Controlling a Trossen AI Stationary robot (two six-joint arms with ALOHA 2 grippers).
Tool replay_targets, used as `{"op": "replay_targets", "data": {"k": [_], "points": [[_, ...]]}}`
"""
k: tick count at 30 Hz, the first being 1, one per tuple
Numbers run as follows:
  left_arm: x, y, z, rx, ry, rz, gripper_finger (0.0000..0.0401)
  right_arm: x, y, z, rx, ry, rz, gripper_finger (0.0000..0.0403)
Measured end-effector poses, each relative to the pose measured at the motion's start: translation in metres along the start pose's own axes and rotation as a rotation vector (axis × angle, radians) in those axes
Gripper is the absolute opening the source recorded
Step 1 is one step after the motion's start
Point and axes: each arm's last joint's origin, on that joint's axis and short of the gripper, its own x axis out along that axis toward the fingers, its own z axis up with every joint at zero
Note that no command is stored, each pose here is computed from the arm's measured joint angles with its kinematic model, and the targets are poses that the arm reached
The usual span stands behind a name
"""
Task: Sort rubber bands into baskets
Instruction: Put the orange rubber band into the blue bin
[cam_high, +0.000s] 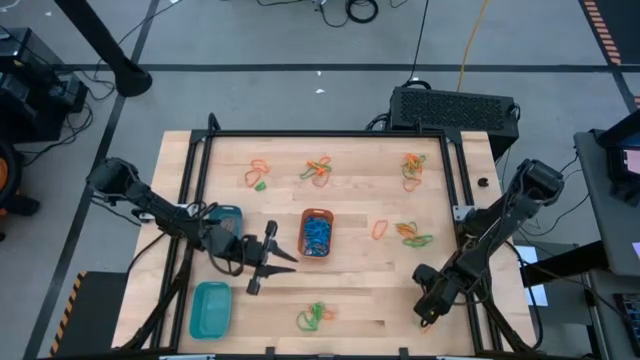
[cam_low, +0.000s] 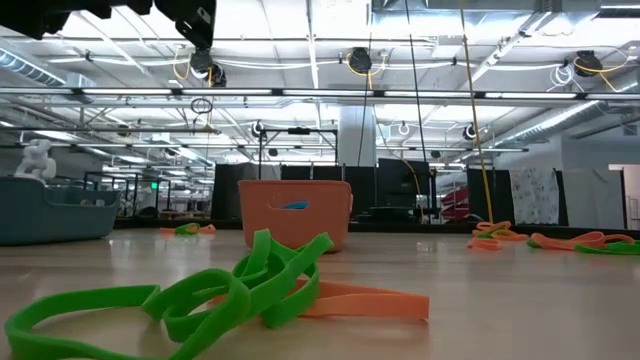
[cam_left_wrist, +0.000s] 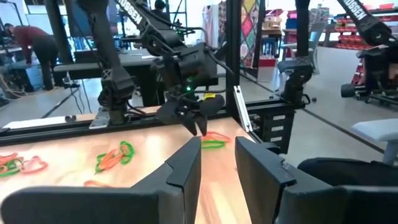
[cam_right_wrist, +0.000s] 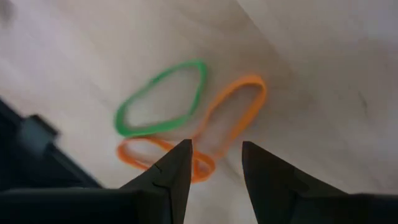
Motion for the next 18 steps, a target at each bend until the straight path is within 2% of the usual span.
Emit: {"op": "replay_targets", "data": {"k": [2, 9, 18], "points": [[0.000, 0.000, 0.000, 0.000, 0.001, 0.001, 0.0107, 0.004, 0.001, -0.001, -0.007, 0.003, -0.005, 0.0132], [0.000, 0.000, -0.002, 0.004, 0.022, 0.000, 0.0107, 0.007, 0.012, -0.008, -0.050, 0.028, 0.103, 0.0132], [0.000, 0.000, -0.003, 0.006, 0.028, 0.001, 0.0107, 0.009, 0.008, -0.016, -0.065, 0.038, 0.079, 0.0132]]}}
